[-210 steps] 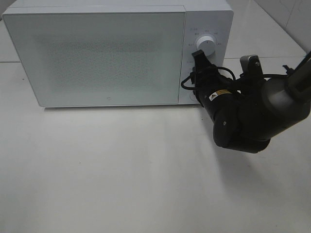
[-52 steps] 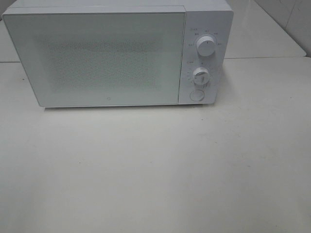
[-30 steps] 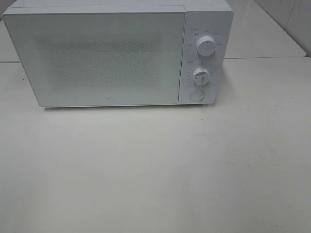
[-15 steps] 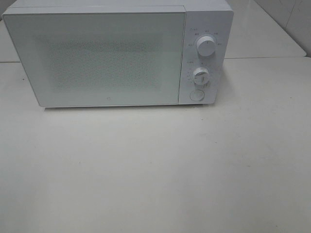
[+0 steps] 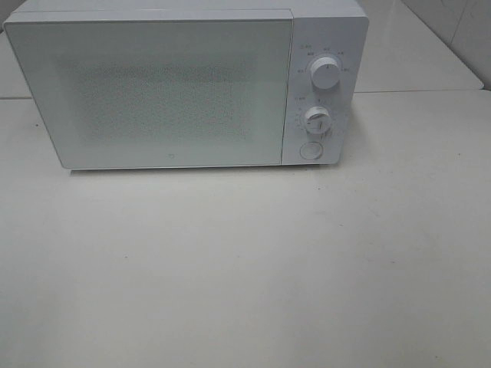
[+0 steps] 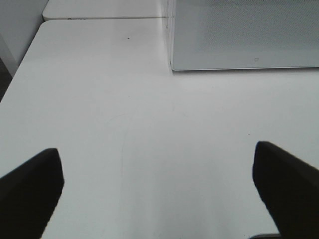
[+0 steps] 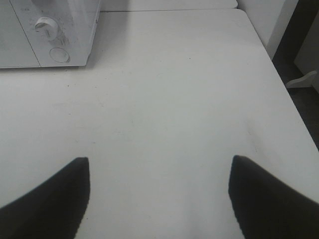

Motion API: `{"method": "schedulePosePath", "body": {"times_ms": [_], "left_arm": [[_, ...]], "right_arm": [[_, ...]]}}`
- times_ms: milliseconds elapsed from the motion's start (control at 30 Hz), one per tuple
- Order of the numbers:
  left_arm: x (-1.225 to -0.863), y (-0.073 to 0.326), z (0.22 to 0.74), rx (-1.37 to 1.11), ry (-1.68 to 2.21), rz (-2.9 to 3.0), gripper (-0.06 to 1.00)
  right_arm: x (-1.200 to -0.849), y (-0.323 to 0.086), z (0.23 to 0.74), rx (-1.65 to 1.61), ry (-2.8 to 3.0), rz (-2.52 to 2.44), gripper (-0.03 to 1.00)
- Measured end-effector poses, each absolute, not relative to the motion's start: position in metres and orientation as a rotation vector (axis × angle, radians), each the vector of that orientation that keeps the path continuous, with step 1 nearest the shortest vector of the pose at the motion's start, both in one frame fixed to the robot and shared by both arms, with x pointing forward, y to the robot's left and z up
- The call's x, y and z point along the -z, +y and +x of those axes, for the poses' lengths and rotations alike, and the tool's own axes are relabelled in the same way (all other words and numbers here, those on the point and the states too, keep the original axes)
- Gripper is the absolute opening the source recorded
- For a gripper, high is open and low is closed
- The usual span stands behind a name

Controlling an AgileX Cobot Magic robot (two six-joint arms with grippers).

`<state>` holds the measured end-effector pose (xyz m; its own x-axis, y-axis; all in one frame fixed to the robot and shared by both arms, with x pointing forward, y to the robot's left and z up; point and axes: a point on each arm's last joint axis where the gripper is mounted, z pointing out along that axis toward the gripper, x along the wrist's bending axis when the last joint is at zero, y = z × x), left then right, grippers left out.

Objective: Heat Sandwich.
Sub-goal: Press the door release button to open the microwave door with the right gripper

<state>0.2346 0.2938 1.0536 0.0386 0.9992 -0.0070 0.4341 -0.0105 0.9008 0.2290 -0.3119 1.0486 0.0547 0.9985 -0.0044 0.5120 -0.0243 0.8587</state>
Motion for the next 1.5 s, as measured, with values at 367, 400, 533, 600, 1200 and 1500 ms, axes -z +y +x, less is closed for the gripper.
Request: {"method": "schedulePosePath", "body": {"times_ms": [367,400,533,600,1200,1500], "left_arm": [[-1.054,0.294,0.235,-0.933,1.499,1.550,0.97],[-1.054,0.294,0.235,-0.933,1.499,1.550,0.97],[-1.054,0.294,0.235,-0.933,1.499,1.550,0.97],[-1.054,0.294,0.235,-0.933,1.499,1.550,0.97],[-1.054,0.294,0.235,-0.933,1.499,1.550,0.97],[-1.054,0.294,0.235,-0.933,1.499,1.550,0.97]], "right_arm": [[-1.060,-0.311,0.231,-0.922,1.505,1.568,0.75],[-1.062,-0.311,0.233,-0.930,1.499,1.559,0.75],[-1.071,-0.308,0.250,-0.951,1.493,1.528,0.75],[-1.075,-0.307,0.260,-0.967,1.486,1.506,0.75],[-1.065,-0.291,0.359,-1.032,1.527,1.430,0.75],[-1.050,-0.283,0.405,-1.081,1.537,1.391,0.75]]}}
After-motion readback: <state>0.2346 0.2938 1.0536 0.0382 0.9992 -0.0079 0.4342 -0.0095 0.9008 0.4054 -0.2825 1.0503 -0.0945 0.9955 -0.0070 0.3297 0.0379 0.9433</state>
